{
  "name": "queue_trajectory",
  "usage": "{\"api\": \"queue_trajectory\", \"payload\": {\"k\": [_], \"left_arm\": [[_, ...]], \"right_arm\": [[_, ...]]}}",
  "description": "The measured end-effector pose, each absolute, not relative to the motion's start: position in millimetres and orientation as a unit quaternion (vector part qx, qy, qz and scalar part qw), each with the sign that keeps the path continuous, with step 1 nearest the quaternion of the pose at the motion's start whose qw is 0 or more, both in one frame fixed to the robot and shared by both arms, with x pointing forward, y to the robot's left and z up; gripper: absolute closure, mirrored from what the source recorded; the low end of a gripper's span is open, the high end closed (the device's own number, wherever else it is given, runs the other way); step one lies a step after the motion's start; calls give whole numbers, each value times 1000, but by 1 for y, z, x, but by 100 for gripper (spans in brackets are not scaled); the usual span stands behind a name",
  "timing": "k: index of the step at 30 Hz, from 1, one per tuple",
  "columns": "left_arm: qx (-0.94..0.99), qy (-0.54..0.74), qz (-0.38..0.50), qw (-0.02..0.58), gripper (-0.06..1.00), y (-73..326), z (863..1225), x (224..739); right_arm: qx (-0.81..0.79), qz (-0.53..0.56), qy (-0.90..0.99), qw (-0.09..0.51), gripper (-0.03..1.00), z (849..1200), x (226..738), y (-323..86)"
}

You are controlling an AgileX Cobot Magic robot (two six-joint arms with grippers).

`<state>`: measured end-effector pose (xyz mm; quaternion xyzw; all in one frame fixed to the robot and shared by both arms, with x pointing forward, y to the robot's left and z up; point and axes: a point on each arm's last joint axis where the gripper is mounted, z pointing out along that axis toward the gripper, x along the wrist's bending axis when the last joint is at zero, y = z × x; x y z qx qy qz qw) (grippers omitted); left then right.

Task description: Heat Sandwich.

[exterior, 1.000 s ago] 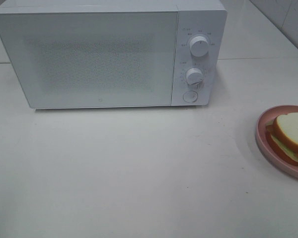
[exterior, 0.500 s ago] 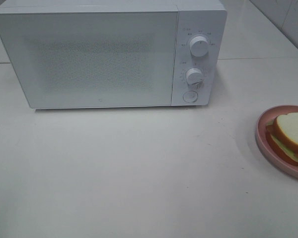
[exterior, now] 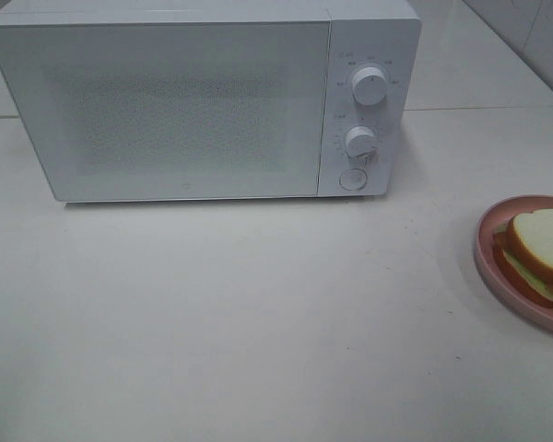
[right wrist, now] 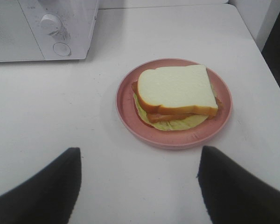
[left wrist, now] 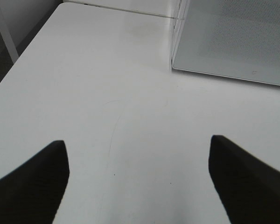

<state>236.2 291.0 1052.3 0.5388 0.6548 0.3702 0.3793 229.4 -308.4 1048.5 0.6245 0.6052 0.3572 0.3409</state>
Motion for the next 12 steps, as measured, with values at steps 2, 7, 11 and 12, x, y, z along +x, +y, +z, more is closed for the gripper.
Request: {"api": "queue_trajectory", "payload": {"k": [2, 7, 11, 12], "left_arm": [[539, 655, 370, 379, 19, 291, 1052, 236], [539, 655, 370, 379, 19, 291, 1052, 236], [539, 655, 370, 379, 19, 291, 1052, 236], [539, 655, 370, 379, 19, 291, 1052, 236]], "right_arm": [[624, 357, 605, 341, 28, 1049, 229, -309], [624, 357, 605, 342, 28, 1049, 229, -309], [624, 357, 605, 342, 28, 1049, 229, -309], [624, 357, 605, 342, 28, 1049, 229, -309]]}}
